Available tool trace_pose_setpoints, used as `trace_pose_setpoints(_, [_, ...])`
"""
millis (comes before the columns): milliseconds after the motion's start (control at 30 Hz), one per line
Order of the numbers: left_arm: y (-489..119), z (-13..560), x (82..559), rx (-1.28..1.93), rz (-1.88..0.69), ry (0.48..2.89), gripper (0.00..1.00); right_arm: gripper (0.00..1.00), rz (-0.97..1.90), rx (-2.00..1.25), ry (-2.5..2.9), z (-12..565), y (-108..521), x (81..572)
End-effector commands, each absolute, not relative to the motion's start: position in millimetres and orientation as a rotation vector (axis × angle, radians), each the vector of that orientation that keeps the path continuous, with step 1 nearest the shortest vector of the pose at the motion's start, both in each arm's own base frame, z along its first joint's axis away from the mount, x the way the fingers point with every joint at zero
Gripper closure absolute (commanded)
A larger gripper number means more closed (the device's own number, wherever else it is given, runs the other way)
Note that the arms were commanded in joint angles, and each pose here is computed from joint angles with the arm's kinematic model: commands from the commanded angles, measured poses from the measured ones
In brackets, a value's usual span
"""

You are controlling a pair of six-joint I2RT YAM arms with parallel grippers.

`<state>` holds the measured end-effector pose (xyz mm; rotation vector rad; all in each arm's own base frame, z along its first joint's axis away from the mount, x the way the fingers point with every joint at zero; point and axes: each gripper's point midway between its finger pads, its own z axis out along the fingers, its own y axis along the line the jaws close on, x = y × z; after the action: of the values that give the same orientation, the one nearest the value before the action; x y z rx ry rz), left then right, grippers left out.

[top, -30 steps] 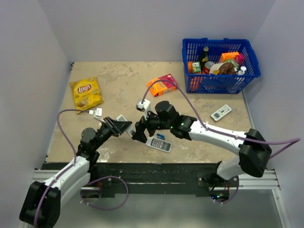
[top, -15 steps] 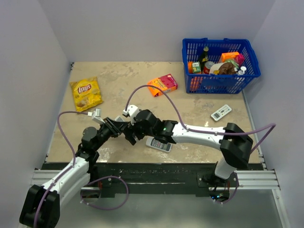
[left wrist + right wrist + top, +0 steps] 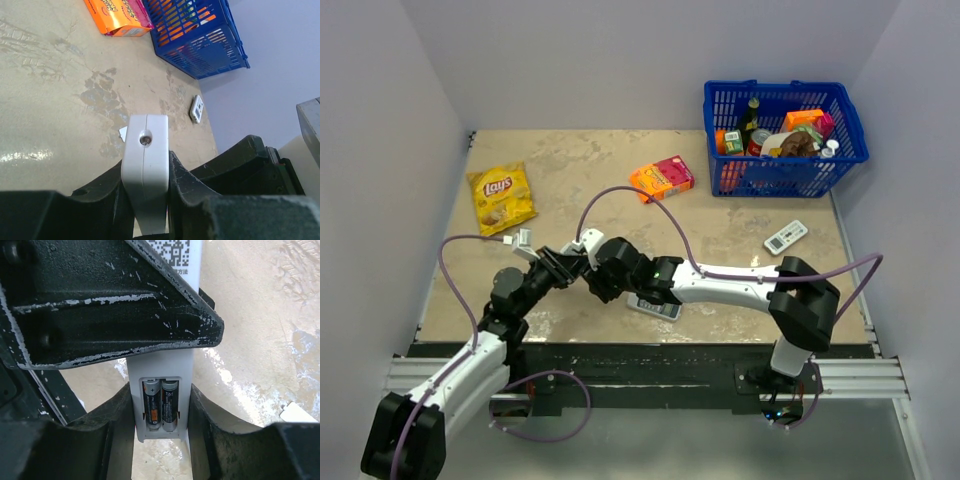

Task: Load the batteries into the remote control
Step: Place the remote control at the center of the board.

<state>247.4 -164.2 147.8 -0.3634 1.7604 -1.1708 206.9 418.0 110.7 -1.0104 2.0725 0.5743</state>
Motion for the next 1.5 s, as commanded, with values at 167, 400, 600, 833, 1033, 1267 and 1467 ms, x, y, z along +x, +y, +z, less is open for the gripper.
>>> trace_pose_setpoints(167, [-109.0, 182.5, 276.6, -0.44, -0.745, 1.719, 0.12, 1.0, 0.483, -0.969, 2.123, 113.2, 422.2, 224.4])
trace_pose_setpoints(400, [-29.4, 186.8, 258.6, -0.733, -0.38, 1.635, 0.01, 0.98, 0.401, -0.998, 2.296, 69.8, 419.0, 227.2])
trace_pose_setpoints(600, [-8.0, 185.2, 243.1, -0.832, -0.385, 1.487, 0.02, 0.95, 0.305, -1.016, 2.396, 42.3, 412.1, 234.1])
trace_pose_setpoints(833, [-25.4, 177.0, 251.2, -0.72, -0.426, 1.528, 0.02, 0.78, 0.243, -1.008, 2.426, 34.1, 413.3, 242.1])
trace_pose_setpoints(1033, [-37.4, 160.2, 256.3, -0.655, -0.429, 1.608, 0.03, 0.39, 0.222, -1.017, 2.426, 39.5, 411.9, 243.5])
trace_pose_setpoints(1267, [-46.5, 166.5, 257.2, -0.584, -0.469, 1.594, 0.05, 0.26, 0.245, -0.99, 2.369, 88.9, 398.0, 249.1])
trace_pose_setpoints(1467, [-60.0, 168.1, 258.5, -0.493, -0.518, 1.594, 0.07, 0.35, 0.285, -0.891, 2.374, 120.1, 338.0, 282.0])
